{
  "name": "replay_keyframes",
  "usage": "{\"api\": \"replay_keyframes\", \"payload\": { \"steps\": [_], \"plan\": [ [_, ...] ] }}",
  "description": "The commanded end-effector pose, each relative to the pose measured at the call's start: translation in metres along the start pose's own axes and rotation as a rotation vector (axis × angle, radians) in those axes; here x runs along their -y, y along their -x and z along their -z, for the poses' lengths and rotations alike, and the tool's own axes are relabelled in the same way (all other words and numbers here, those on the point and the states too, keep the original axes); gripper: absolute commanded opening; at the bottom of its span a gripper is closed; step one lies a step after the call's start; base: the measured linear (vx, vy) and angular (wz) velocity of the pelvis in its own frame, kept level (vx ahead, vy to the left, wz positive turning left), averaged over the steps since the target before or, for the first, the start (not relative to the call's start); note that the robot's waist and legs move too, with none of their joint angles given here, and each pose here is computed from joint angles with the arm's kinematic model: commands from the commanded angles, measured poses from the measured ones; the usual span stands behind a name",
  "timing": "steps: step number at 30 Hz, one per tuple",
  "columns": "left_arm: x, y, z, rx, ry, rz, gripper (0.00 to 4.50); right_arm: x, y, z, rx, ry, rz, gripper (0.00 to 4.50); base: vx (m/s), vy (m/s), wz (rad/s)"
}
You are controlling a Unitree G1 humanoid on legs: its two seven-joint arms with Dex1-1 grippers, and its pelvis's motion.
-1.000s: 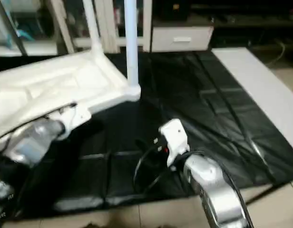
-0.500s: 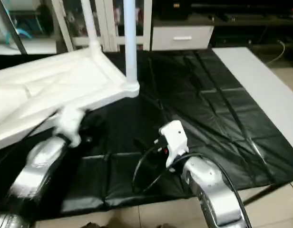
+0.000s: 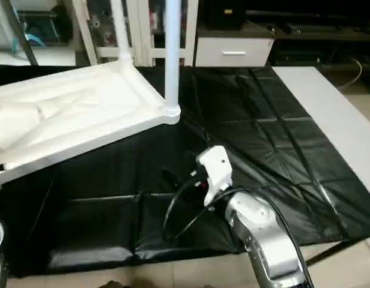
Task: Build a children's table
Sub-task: Rotate leg to tighten, then rotate table base
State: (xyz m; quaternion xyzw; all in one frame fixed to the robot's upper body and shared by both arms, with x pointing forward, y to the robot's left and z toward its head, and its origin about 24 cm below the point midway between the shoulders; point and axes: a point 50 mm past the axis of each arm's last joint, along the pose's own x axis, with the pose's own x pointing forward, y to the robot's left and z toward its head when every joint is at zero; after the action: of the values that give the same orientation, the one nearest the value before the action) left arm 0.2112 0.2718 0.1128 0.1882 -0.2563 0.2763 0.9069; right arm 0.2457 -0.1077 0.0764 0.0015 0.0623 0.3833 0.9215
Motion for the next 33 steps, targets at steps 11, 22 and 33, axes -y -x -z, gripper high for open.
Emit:
{"api": "replay_keyframes", "payload": {
  "steps": [11, 22, 33],
  "plan": [
    [-0.035, -0.001, -0.005, -0.02, -0.049, -0.238, 3.47, -0.034, 0.002, -0.002, -0.091, -0.077, -0.472, 3.76, 0.0, 0.0, 0.0],
    [-0.03, -0.049, 0.016, -0.121, 0.126, -0.093, 4.42, -0.032, 0.002, -0.01, -0.137, -0.036, -0.583, 3.76, 0.0, 0.0, 0.0],
    [-0.019, -0.064, 0.038, -0.304, 0.45, 0.197, 4.42, -0.037, 0.004, -0.008, -0.144, -0.029, -0.584, 3.76, 0.0, 0.0, 0.0]
  ]
}}
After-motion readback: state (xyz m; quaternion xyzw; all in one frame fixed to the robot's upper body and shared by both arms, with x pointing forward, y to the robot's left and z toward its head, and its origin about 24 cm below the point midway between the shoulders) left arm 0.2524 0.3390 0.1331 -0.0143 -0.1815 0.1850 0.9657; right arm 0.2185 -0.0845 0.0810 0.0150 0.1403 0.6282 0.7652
